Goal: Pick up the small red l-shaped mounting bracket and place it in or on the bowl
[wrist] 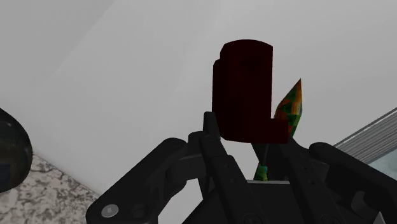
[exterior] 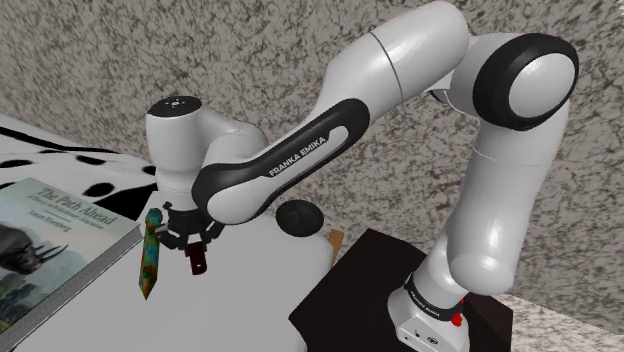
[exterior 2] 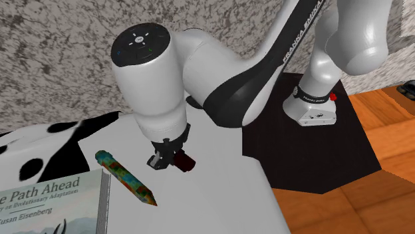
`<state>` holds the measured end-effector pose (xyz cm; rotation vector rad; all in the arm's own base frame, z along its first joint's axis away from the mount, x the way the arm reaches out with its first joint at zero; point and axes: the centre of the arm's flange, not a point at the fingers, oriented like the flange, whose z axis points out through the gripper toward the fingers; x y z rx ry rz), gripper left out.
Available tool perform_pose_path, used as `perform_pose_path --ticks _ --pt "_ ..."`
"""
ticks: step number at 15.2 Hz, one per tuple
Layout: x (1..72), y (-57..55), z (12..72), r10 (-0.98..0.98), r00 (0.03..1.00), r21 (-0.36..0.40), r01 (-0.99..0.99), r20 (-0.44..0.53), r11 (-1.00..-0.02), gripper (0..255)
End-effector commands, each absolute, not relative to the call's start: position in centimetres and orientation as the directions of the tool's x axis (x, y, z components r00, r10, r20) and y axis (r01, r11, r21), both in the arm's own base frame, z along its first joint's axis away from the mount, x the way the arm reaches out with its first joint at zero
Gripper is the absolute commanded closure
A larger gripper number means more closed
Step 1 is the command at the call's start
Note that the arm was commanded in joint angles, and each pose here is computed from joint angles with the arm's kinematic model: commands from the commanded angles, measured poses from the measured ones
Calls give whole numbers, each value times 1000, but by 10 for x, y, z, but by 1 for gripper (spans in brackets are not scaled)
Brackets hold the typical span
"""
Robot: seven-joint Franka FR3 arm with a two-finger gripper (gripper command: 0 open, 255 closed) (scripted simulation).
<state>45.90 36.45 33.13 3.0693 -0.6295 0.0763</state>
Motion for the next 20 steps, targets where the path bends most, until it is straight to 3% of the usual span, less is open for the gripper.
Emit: perform_pose_path --ticks 1,20 --pt "454 336 330 -393 918 -3 -394 50 -919 255" --pt "438 86 330 -393 918 -3 -394 50 -919 255"
